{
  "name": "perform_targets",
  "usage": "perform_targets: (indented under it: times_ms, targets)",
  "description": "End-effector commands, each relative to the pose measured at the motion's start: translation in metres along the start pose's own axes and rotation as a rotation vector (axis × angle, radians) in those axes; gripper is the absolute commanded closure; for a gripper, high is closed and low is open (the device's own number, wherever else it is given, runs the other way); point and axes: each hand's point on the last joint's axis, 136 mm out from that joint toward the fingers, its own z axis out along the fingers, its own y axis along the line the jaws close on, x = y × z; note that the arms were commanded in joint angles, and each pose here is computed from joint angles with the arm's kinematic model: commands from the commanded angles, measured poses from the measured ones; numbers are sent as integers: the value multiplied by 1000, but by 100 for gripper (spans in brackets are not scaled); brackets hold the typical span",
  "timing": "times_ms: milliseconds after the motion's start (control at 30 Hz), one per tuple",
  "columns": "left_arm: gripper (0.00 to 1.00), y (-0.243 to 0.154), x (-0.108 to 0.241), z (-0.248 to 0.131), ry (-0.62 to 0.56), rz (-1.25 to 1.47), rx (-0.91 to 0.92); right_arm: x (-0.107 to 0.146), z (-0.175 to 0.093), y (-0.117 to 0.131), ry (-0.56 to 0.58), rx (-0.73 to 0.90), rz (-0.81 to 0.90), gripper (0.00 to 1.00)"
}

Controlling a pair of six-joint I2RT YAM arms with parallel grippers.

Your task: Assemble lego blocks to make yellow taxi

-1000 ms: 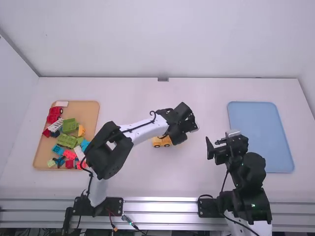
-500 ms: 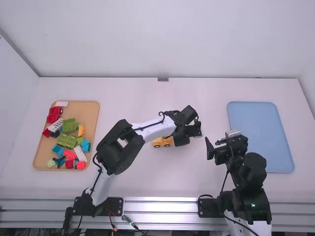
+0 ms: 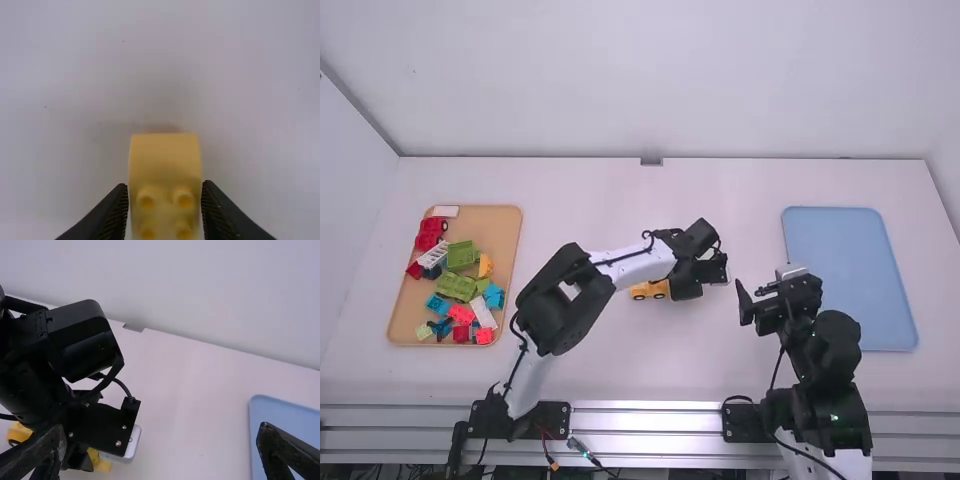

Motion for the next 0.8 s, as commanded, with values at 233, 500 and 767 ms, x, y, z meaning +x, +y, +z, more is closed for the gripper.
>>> perform_targets:
  times_ms: [233,500,767]
  targets:
    - [1,-1,3,5,3,19,7,4,1,2,3,-9,4,1]
    - [1,30,-10,-38,-10,-136,-97,0,1,2,-12,-7,-7,1]
    - [1,55,-2,-113,-77,-182,-161,1,8,1,-49,-4,-16,1]
